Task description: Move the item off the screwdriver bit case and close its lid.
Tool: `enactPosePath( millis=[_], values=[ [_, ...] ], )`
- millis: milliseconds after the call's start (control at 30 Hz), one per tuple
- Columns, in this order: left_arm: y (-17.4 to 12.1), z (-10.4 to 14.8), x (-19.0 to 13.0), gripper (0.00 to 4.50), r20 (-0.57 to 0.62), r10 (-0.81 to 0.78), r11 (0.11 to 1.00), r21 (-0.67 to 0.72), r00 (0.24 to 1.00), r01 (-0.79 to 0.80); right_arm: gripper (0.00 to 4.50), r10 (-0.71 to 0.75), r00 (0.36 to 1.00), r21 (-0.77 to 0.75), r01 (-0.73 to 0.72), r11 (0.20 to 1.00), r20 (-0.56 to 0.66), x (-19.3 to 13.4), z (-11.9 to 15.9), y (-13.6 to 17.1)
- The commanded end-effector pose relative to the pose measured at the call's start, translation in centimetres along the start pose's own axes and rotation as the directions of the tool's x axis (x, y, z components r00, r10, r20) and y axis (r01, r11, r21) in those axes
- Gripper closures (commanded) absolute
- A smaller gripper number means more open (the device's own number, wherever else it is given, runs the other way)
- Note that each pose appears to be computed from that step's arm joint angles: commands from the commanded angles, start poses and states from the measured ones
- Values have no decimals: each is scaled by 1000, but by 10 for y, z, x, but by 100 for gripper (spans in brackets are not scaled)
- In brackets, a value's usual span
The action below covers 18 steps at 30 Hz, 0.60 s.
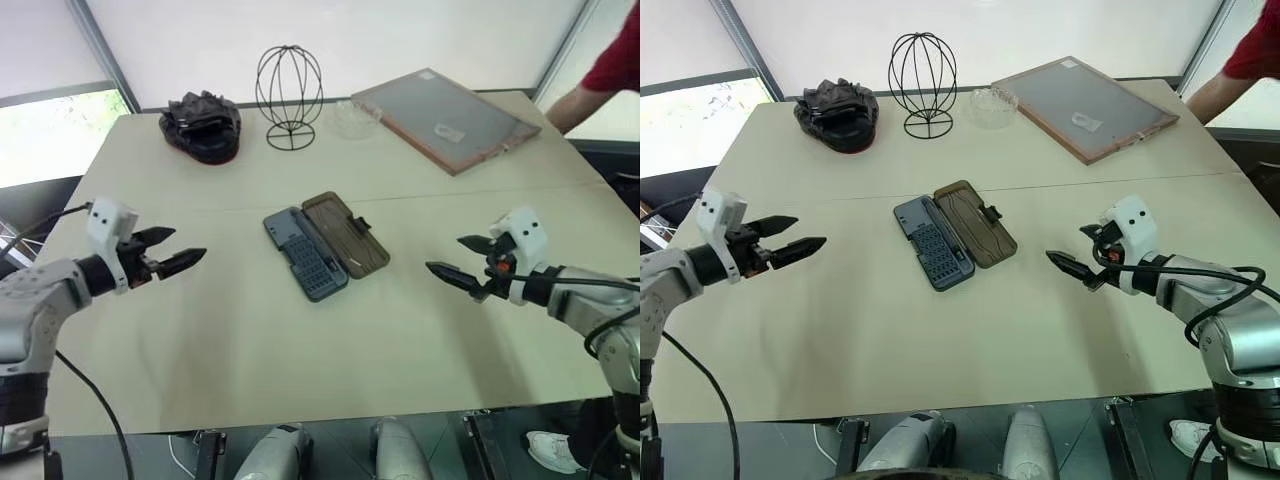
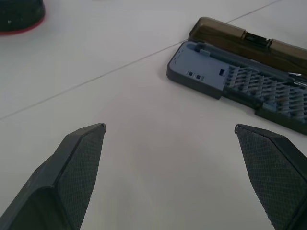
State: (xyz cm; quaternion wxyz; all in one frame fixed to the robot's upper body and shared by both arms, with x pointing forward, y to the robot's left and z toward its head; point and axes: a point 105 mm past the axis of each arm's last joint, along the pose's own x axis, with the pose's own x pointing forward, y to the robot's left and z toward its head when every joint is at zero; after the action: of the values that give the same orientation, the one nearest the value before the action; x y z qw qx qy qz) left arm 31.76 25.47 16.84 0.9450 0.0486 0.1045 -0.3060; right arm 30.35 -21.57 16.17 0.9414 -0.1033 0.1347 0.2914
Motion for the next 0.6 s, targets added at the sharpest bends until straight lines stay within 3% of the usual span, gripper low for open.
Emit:
enactPosePath(
  millis=[33,600],
  values=[
    [-1,4,4,0,15,-6,999,38,1000,5,8,-17,998,-54,20,998,56,-1,14,2],
    [-4,3,10,0,32,-35,999,30,999,34,8,-64,996,-59,67,996,60,0,13,0]
  ],
)
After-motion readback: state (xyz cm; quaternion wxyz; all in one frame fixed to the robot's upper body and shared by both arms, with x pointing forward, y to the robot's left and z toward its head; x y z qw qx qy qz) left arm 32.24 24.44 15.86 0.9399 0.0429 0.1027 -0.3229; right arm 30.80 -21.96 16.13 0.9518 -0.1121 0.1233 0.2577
